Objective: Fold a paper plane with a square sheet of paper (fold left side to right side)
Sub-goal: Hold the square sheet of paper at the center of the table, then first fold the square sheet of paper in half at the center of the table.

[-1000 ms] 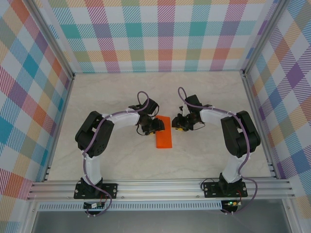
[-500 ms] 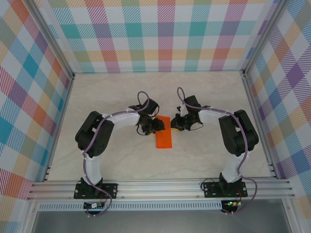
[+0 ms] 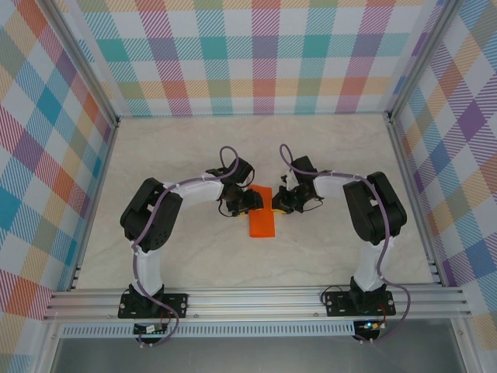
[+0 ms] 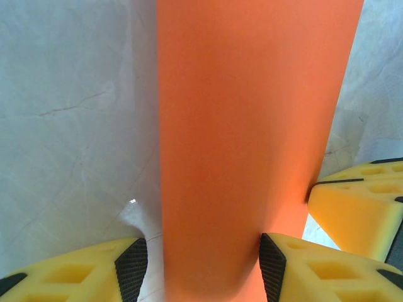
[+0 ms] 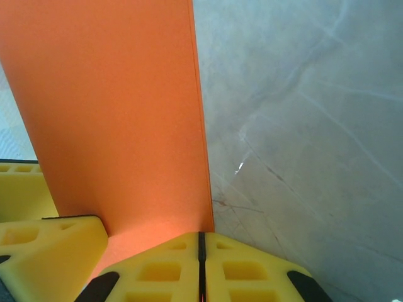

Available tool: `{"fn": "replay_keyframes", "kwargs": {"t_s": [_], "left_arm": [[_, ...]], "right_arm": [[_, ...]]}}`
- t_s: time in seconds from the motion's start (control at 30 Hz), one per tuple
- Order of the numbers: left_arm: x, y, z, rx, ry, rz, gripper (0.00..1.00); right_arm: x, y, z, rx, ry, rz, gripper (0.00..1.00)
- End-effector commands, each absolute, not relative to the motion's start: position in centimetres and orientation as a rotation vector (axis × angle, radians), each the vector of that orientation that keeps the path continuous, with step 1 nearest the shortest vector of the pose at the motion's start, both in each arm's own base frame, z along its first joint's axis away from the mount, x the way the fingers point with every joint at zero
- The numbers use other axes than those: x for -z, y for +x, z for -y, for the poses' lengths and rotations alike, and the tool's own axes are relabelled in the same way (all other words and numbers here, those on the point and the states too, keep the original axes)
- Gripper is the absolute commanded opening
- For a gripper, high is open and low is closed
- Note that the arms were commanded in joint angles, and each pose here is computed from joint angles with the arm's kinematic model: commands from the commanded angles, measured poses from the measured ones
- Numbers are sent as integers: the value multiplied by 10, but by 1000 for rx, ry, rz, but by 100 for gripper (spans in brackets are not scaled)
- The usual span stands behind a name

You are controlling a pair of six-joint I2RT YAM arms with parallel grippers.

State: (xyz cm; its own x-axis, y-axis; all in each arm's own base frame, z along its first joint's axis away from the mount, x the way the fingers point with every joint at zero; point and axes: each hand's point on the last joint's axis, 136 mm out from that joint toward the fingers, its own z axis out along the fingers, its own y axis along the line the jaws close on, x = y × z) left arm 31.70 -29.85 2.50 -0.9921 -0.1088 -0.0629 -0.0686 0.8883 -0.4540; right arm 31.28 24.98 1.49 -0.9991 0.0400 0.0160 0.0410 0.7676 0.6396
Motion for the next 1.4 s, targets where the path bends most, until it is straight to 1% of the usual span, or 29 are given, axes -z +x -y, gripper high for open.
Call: {"fn": "replay_keyframes", "kwargs": {"t_s": [0.0,0.23,0.43,0.63,0.73,0.8,0.93,1.03,1.17,1.37], "left_arm": [[0,301,311,696,-74,-3015,55],[-38,310,320,764,-39,-2941,58],[-74,318,315,764,-44,-2861,64],[-99,318,318,856,-63,-2800,63],[-106,319,319,868,-64,-2779,59],[-108,319,322,894,-50,-2771,55],[-102,317,341,1027,-11,-2776,37],[-86,314,345,1043,-8,-2816,29],[-65,315,343,994,-3,-2853,26],[-38,309,327,864,-11,-2911,24]], "right_arm": [[4,303,-242,944,-70,2941,9],[18,296,-234,860,-87,2929,9],[23,293,-233,839,-95,2918,9],[24,294,-232,833,-94,2922,9],[23,294,-233,835,-94,2922,9],[24,294,-232,833,-94,2922,9],[23,294,-233,835,-94,2922,9],[24,294,-232,830,-97,2921,9],[24,293,-231,823,-97,2921,9],[26,292,-228,784,-89,2929,9]]}}
